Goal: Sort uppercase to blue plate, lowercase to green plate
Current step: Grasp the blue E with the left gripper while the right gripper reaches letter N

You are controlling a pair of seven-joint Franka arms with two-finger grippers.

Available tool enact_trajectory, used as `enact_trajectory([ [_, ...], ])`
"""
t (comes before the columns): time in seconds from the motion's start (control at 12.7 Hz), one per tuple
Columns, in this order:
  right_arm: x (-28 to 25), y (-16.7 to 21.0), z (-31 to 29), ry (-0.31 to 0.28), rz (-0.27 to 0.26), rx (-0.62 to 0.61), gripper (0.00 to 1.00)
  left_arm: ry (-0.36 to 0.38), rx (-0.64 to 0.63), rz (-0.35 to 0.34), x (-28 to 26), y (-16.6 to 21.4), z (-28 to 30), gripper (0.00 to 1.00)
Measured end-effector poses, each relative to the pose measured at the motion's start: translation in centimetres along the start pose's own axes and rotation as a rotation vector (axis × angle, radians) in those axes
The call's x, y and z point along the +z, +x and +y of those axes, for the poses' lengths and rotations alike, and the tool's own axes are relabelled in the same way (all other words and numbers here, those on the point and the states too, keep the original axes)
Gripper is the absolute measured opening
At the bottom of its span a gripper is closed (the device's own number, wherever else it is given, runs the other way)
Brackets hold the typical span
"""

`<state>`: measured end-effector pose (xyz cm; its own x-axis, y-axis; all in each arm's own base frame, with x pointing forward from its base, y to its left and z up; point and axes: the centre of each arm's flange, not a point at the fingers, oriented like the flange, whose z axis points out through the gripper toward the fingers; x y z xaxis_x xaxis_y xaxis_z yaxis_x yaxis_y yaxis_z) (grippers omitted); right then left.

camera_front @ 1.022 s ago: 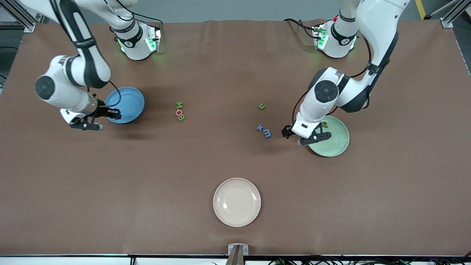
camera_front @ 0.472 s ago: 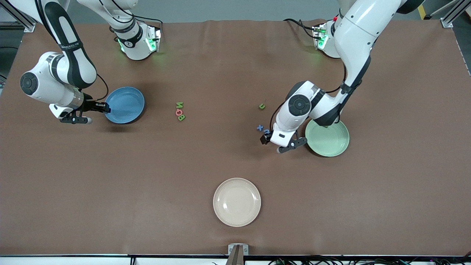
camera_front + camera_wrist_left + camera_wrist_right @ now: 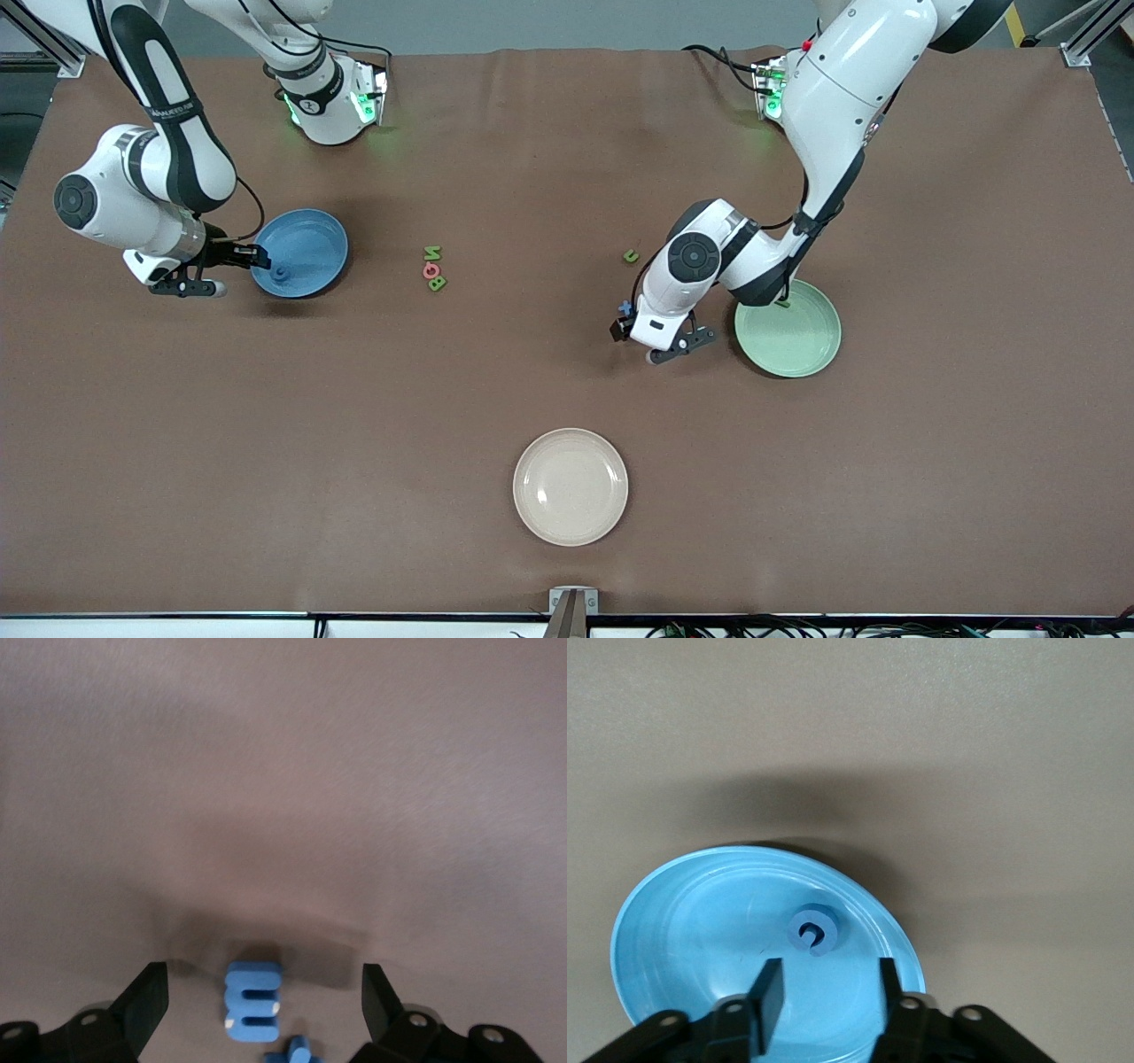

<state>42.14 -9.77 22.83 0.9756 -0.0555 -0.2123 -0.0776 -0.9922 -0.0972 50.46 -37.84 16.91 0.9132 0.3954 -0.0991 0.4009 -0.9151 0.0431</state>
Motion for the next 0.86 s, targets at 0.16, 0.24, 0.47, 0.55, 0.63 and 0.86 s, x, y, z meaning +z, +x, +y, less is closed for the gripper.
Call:
enact_trajectory([
  [0.16,0.1,0.0,-0.1,0.0,-0.002,-0.001,0.78,0.041,-0.011,-0.017,0.3,-0.5,-0.1,0.86],
  [0.24,0.1,0.0,-0.3,0.0,-0.006,0.0,0.87,0.054,-0.014,-0.022,0.3,-0.6,-0.1,0.85],
  [0.47,0.4,0.3,-4.0,-0.018,-0.02,0.057,1.0,0.056,-0.016,-0.022,0.0,-0.6,0.1,0.73],
  [0.55,0.5,0.5,-6.9,-0.033,-0.021,0.086,1.0,0.052,-0.014,-0.019,-0.2,-0.6,0.4,0.64],
  [0.63,0.6,0.4,-10.4,-0.051,-0.017,0.112,1.0,0.055,-0.012,-0.02,-0.1,-0.7,0.4,0.64],
  [0.86,0.8,-1.0,-19.9,-0.09,0.014,0.176,1.0,0.049,-0.006,-0.017,-0.4,-1.0,0.8,0.38],
])
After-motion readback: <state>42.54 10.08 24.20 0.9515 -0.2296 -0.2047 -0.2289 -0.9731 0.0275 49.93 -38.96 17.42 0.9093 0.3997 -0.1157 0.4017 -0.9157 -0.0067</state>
